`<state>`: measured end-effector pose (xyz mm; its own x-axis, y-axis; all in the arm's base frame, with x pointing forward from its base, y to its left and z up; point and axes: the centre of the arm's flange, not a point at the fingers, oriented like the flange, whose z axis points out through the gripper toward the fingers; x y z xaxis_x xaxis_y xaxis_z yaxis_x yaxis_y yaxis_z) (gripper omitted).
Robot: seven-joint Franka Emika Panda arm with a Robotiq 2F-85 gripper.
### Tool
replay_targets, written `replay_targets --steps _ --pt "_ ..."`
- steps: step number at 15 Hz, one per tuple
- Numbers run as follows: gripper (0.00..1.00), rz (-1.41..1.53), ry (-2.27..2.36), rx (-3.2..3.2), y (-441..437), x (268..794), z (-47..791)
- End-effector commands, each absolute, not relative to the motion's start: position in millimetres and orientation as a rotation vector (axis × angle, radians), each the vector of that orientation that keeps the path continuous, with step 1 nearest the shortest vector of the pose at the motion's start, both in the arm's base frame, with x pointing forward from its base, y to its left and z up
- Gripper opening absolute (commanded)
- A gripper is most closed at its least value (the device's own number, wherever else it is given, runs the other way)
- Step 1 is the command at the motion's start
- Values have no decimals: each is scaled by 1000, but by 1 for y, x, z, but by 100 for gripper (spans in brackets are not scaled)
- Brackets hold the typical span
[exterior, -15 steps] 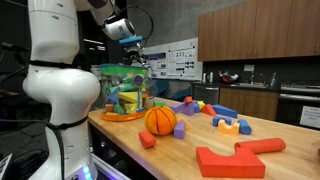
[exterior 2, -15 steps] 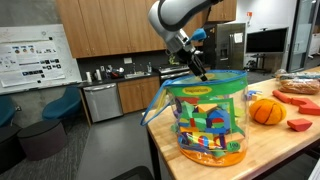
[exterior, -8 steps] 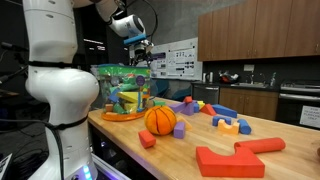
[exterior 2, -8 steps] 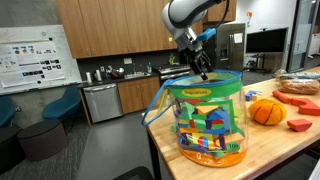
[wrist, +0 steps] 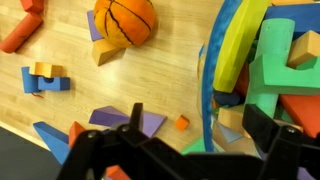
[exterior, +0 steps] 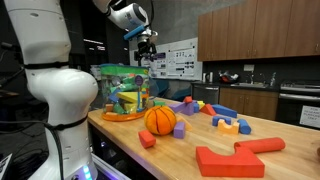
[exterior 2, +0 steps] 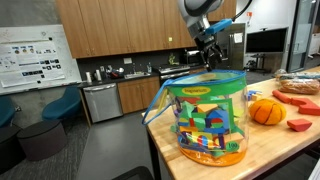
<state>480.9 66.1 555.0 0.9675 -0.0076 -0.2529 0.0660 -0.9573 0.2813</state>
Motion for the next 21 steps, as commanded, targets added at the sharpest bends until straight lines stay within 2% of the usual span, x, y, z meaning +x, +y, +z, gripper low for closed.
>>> replay_targets --steps 1,14,16,21 --pt "100 -355 33 2828 64 477 559" --pt "100 -335 -22 2851 49 501 523" --pt "74 -343 -19 2852 46 504 517" --pt "37 -341 -18 2854 44 508 510"
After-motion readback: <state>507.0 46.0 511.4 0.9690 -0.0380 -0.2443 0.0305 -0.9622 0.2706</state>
